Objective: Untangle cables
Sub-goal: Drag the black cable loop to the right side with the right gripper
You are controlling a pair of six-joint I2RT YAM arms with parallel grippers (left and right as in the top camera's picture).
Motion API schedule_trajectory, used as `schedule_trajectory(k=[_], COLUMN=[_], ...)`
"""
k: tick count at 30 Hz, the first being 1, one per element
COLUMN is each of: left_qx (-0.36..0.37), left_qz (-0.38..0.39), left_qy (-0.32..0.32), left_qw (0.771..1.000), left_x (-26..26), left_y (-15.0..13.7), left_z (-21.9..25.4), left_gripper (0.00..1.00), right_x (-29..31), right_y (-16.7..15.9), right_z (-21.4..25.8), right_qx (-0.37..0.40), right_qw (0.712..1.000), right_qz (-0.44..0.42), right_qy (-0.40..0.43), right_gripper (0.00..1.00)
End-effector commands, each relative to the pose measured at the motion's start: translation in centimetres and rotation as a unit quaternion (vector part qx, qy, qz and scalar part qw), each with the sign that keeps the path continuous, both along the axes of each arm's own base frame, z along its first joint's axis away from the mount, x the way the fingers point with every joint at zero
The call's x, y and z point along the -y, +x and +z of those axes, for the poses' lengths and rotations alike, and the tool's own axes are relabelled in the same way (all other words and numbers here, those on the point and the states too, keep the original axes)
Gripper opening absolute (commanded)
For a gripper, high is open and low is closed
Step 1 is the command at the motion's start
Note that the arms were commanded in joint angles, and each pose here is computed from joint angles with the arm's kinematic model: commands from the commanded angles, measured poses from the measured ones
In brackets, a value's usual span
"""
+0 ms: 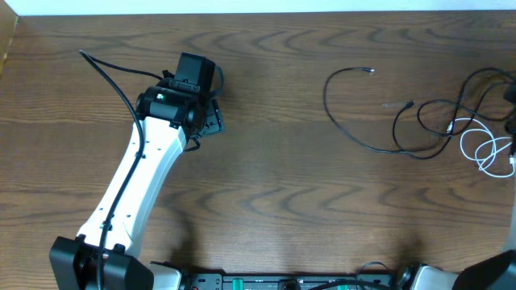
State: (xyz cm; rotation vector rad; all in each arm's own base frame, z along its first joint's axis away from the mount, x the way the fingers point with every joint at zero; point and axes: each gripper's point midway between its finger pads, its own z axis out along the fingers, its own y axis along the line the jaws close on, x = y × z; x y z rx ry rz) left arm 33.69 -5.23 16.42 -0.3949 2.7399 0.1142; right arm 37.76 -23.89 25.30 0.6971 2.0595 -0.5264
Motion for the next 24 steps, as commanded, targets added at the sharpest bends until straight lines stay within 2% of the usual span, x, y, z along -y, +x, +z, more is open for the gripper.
schedule_trajectory(k=[1, 2, 4, 5, 7, 9, 12, 14, 19, 21, 22, 24], left_qx=[0.002, 0.002, 0.002, 0.002, 0.002, 0.002, 0.002, 0.002, 0.002, 0.004, 0.004, 0.004], left_qz=[0.001, 0.001, 0.001, 0.001, 0.001, 0.001, 0.001, 0.001, 0.001, 0.001, 0.001, 0.001], left_qy=[0.001, 0.001, 0.001, 0.001, 0.001, 0.001, 0.001, 0.001, 0.001, 0.001, 0.001, 0.001], left_qw=[1.000, 1.000, 1.000, 1.000, 1.000, 1.000, 1.000, 1.000, 1.000, 1.000, 1.000, 1.000], left_x=[-0.1, -0.1, -0.1, -0.1, -0.1, -0.1, -0.1, -0.1, -0.1, -0.1, -0.1, -0.1], left_y=[0.0, 0.0, 0.0, 0.0, 0.0, 0.0, 0.0, 0.0, 0.0, 0.1, 0.1, 0.1], left_z=[0.3, 0.3, 0.3, 0.3, 0.3, 0.3, 0.3, 0.3, 0.3, 0.3, 0.3, 0.3], left_gripper=[0.80, 0.80, 0.80, 0.80, 0.80, 0.80, 0.80, 0.80, 0.80, 0.80, 0.80, 0.80], right_x=[0.8, 0.6, -0.3, -0.8, -2.1, -4.0, -9.6, -12.5, -20.6, -23.9, -26.5, -28.5], right_y=[0.5, 0.8, 1.8, 2.2, 3.1, 4.1, 5.9, 6.1, 4.7, 3.9, 3.6, 3.5], right_z=[-2.9, -3.6, -4.7, -4.9, -5.1, -5.1, -5.2, -5.7, -9.5, -11.6, -13.4, -15.0], right_qx=[-0.014, -0.018, -0.019, -0.017, -0.012, -0.003, -0.004, -0.015, -0.108, -0.156, -0.190, -0.214], right_qw=[0.999, 0.999, 0.997, 0.996, 0.993, 0.987, 0.964, 0.950, 0.910, 0.887, 0.865, 0.849], right_qz=[-0.002, 0.003, 0.032, 0.044, 0.074, 0.111, 0.226, 0.266, 0.342, 0.379, 0.415, 0.440], right_qy=[0.040, 0.049, 0.072, 0.079, 0.095, 0.112, 0.142, 0.163, 0.209, 0.213, 0.207, 0.198], right_gripper=[0.01, 0.02, 0.22, 0.35, 0.51, 0.60, 0.66, 0.68, 0.75, 0.76, 0.77, 0.77])
